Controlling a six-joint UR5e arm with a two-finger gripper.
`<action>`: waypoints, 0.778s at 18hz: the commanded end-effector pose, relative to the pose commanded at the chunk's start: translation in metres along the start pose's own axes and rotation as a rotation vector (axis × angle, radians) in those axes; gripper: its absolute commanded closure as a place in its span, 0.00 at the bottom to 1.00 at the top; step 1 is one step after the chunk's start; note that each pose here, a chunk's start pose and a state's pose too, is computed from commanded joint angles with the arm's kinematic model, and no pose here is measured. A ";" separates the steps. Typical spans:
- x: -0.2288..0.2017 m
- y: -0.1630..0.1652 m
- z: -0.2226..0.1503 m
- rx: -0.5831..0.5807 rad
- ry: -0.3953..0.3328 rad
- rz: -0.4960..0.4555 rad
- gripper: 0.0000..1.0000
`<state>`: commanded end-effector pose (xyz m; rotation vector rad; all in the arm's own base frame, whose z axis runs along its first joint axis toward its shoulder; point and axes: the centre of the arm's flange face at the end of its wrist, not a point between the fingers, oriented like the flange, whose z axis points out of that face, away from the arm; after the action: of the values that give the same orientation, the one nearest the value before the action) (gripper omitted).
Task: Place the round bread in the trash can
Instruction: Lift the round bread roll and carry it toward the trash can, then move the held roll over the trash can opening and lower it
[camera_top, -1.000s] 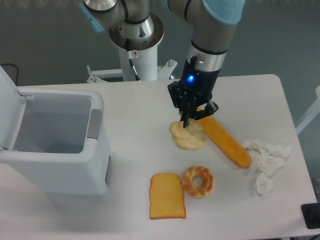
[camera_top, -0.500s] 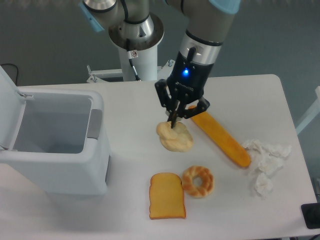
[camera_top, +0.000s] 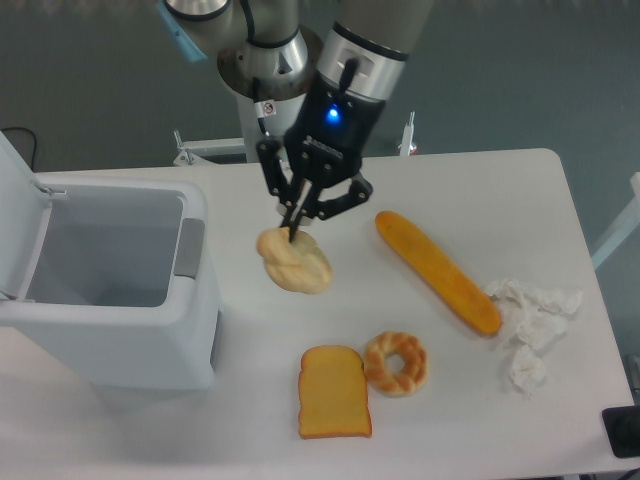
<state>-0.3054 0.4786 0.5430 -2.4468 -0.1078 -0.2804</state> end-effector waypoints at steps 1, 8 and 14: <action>0.007 -0.002 0.000 0.001 0.003 -0.005 0.98; 0.049 -0.019 0.017 0.040 0.095 -0.010 0.98; 0.077 -0.022 0.036 0.033 0.168 -0.044 0.96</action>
<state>-0.2275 0.5189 0.5473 -2.3797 -0.0927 -0.4980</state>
